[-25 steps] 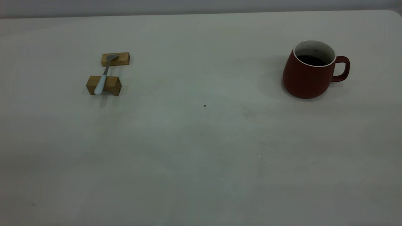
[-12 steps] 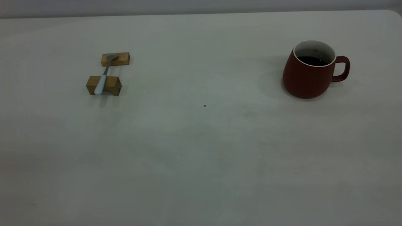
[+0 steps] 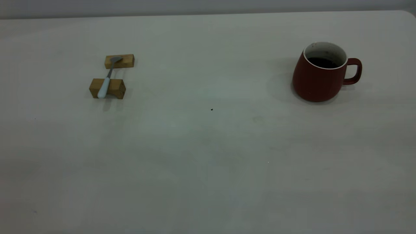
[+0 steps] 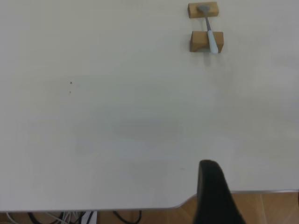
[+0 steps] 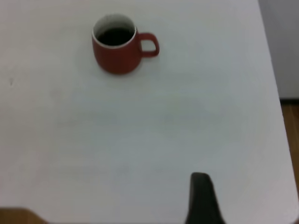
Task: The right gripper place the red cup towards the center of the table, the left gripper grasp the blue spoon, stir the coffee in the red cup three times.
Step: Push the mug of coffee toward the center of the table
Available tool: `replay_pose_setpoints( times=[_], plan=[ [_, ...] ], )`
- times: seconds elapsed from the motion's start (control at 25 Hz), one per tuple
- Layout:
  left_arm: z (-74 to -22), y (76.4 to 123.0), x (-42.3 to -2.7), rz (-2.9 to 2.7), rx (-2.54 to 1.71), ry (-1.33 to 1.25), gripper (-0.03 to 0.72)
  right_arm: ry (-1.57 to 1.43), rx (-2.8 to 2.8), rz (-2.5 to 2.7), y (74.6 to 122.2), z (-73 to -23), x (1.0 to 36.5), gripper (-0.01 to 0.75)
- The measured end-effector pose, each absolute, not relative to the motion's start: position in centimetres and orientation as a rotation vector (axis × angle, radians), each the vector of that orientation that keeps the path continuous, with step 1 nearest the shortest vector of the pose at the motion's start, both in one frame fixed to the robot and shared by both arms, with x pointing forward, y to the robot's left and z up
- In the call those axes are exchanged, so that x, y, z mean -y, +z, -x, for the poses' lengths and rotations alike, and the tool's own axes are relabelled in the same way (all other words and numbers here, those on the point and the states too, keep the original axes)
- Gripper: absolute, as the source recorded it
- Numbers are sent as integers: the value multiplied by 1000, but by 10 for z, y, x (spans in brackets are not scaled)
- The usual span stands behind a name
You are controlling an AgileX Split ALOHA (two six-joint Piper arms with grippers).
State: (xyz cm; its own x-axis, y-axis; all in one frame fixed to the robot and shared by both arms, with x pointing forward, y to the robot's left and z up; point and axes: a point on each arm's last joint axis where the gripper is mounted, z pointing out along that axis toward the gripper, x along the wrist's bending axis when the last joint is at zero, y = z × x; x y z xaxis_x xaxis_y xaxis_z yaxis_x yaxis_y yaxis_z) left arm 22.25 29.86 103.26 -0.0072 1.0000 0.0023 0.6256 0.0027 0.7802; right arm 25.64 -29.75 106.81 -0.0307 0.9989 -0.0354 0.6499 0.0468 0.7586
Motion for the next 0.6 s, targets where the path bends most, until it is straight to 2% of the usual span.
replay_pose_setpoints(
  times=[0.2,0.6],
  plan=[
    [-222,1033,-299,-1684,-1694,815,497,598,-1937,-1684,1082,-320,299,711],
    [-222,1033,-299,-1684,-1694,815,497,335,-2401,-1297,1020,-444,300,727]
  ],
)
